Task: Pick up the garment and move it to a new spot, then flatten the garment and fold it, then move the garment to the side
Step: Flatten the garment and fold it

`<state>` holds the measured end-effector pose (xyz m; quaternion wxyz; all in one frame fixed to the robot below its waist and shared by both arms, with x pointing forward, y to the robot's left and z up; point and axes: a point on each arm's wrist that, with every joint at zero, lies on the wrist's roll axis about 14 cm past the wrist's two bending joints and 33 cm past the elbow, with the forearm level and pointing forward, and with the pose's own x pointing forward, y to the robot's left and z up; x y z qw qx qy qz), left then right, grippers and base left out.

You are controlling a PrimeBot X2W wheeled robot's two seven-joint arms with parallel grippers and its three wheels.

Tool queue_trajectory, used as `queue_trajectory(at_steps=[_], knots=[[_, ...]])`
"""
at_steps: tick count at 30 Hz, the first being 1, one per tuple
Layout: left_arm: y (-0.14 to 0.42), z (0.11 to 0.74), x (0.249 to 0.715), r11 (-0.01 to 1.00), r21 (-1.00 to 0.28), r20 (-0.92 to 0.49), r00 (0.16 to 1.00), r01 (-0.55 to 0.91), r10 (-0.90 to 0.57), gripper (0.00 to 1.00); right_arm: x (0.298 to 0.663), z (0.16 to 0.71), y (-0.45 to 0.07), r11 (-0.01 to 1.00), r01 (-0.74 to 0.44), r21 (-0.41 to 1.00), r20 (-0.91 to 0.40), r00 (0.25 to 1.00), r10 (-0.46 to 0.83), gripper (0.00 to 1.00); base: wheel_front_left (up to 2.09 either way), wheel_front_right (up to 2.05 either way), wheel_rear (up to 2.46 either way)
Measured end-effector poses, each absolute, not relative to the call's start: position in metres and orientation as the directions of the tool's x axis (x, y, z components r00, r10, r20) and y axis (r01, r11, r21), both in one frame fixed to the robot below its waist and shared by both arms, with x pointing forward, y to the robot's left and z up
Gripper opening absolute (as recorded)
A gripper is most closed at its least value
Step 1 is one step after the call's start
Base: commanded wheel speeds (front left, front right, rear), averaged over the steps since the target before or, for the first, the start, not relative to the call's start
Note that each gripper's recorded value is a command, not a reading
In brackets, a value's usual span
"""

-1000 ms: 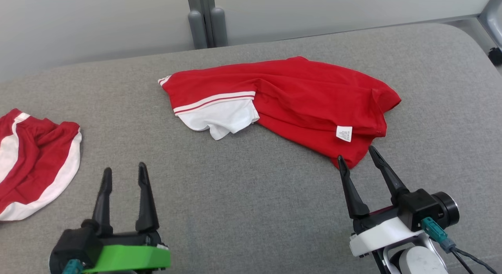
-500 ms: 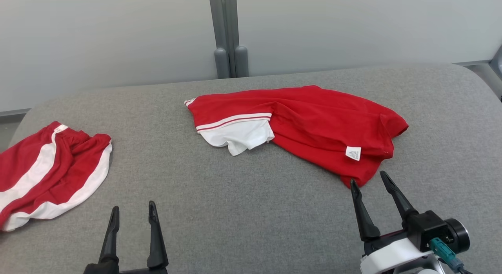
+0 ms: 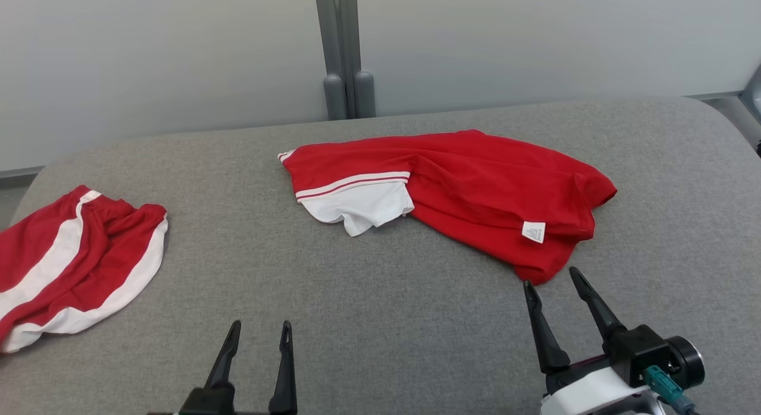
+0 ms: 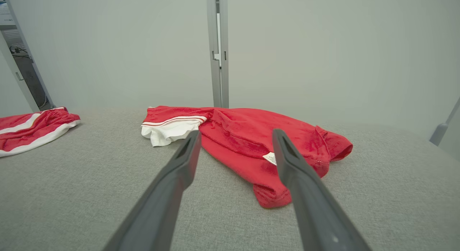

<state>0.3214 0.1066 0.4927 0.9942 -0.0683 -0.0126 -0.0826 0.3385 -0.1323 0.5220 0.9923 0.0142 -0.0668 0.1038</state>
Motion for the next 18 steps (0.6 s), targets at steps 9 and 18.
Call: queue_trajectory(at_steps=[9, 18], knots=[[0.064, 0.465, 0.386, 0.935, -0.109, -0.055, 0.937, 0.338, -0.346, 1.00, 0.356, 0.524, -0.131, 0.976, -0.217, -0.004, 0.135, 0.967, 0.216, 1.00, 0.00, 0.00, 0.00], [0.037, 0.427, 0.458, 0.903, -0.117, -0.186, 0.884, 0.413, -0.428, 1.00, 0.388, 0.513, -0.145, 0.984, -0.180, -0.006, 0.105, 0.978, 0.179, 1.00, 0.00, 0.00, 0.00]])
